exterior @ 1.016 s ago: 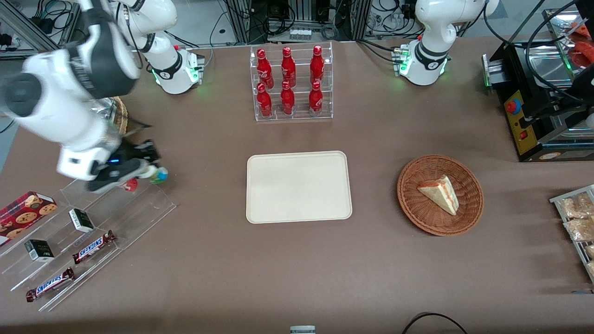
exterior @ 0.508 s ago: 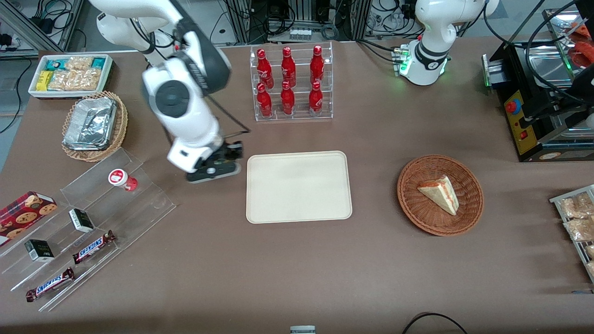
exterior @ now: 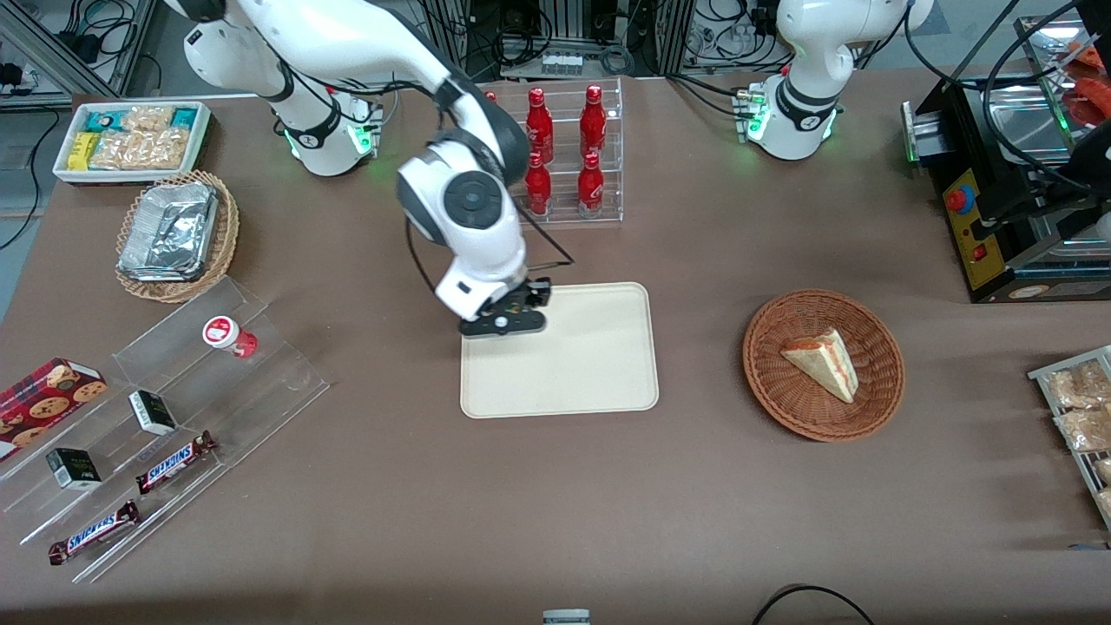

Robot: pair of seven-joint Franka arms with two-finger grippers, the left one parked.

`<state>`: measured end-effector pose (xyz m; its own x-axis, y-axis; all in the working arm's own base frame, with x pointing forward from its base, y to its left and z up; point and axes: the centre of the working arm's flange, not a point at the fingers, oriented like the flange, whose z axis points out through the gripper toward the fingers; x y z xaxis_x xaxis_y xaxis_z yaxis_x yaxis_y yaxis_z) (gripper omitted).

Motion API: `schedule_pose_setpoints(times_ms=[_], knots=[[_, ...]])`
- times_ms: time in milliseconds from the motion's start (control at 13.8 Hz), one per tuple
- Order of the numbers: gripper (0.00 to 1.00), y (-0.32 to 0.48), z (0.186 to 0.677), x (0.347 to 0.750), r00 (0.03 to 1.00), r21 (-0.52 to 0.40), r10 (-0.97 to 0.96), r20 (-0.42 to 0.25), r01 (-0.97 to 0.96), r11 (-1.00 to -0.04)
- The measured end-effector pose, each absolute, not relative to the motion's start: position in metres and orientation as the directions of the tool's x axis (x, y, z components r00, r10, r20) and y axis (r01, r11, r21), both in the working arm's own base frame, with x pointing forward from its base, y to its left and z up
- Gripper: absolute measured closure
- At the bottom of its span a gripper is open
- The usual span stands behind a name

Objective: Place green gum on tray

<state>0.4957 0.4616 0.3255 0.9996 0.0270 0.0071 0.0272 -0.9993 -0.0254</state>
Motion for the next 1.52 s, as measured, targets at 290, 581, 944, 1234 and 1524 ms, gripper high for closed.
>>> schedule_pose_setpoints(times_ms=[290,581,944,1234,1524], knots=[[0.41,0.501,0.277,0.484,0.999,0.029,0.006,0.05,0.004,-1.0],[0.41,0.508,0.25,0.49,0.997,0.003,-0.026,0.077,-0.026,-1.0],[0.41,0.51,0.242,0.487,0.997,0.005,-0.032,0.075,-0.032,-0.999],[0.3,0.51,0.239,0.487,0.997,0.009,-0.032,0.072,-0.032,-0.999],[0.01,0.503,0.262,0.506,0.993,-0.016,-0.058,0.101,-0.057,-0.998]])
